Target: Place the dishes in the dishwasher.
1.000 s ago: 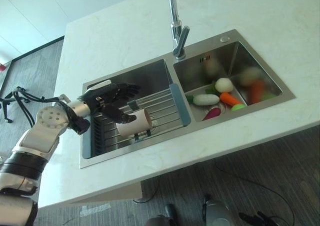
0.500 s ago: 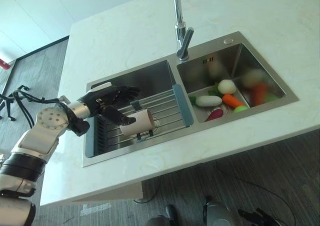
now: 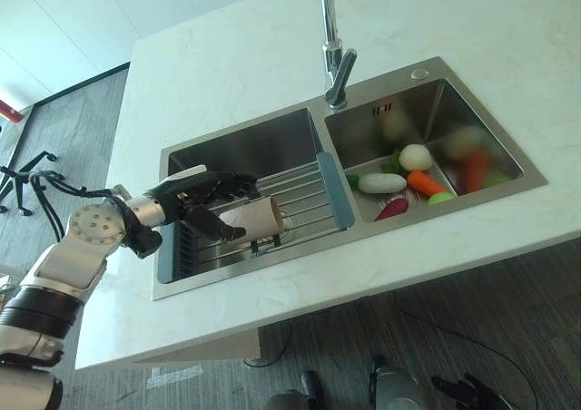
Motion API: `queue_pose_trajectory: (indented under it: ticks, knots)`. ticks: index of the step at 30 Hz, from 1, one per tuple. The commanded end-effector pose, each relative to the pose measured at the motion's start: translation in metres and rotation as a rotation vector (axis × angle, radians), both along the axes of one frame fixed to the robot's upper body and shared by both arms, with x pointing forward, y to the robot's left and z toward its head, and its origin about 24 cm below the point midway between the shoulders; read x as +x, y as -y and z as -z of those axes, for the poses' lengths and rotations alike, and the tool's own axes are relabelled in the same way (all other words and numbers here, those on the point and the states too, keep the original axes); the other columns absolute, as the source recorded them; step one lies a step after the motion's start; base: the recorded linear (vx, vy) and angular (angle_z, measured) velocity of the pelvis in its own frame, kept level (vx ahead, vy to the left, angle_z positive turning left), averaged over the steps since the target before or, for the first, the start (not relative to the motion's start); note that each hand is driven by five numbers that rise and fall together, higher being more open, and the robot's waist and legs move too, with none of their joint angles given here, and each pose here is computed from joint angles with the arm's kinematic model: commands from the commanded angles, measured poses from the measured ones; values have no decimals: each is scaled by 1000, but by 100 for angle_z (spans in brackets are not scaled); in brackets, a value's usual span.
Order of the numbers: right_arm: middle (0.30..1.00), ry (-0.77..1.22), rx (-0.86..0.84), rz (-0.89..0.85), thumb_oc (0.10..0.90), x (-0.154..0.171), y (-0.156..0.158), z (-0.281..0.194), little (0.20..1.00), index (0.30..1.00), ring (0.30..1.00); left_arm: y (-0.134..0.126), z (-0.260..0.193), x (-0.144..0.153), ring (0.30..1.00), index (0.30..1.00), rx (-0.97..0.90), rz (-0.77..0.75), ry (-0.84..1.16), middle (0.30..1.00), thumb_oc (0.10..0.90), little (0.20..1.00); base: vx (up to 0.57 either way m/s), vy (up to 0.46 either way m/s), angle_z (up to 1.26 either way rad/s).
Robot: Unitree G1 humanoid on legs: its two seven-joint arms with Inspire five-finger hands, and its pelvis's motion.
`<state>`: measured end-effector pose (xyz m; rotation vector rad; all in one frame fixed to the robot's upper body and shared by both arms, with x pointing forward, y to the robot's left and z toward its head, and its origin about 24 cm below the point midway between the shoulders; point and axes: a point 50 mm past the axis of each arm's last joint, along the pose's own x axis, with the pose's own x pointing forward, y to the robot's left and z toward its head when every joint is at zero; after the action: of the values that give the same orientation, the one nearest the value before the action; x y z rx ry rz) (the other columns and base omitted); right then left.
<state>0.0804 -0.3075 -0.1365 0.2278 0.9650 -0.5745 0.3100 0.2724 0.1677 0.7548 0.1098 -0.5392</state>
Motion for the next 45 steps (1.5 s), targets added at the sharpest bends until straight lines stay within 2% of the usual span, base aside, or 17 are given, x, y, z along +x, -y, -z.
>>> queue_pose_trajectory:
  ticks: [1, 10, 17, 26, 27, 28, 37, 45]
  knots:
    - [900, 12, -31, 63, 800, -11, 15, -5, 900, 900, 900, -14, -61, -4, 900, 900, 79, -49, 242, 900, 800, 900, 0, 0, 0]
    - [900, 68, -41, 43, 800, 0, 19, -12, 900, 900, 900, -18, -69, -2, 900, 900, 148, -95, 366, 900, 800, 900, -11, 9, 0]
    - [900, 99, -68, 25, 800, 6, 24, -18, 900, 900, 900, -20, -58, 0, 900, 900, 255, -125, 371, 900, 800, 900, -28, 27, -10]
    - [900, 127, -74, 0, 800, 11, 24, -21, 900, 900, 900, -12, -44, 3, 900, 900, 235, -119, 320, 900, 800, 900, 1, 5, 0]
    - [900, 129, -74, -4, 800, 12, 23, -21, 900, 900, 900, -11, -41, 3, 851, 851, 240, -113, 312, 851, 767, 851, 0, 0, 0]
    - [900, 133, -76, -10, 800, 14, 23, -21, 900, 900, 900, -9, -42, 3, 300, 300, 226, -105, 333, 300, 400, 300, 0, 0, 0]
    - [900, 127, -75, -6, 800, 16, 18, -19, 900, 900, 900, -2, -49, -1, 300, 300, 180, -77, 429, 300, 400, 300, 0, 0, 0]
    - [900, 88, -49, 5, 800, 9, 4, -9, 900, 900, 900, 0, -82, -19, 300, 300, 36, -97, 763, 300, 400, 300, -8, -32, 1]
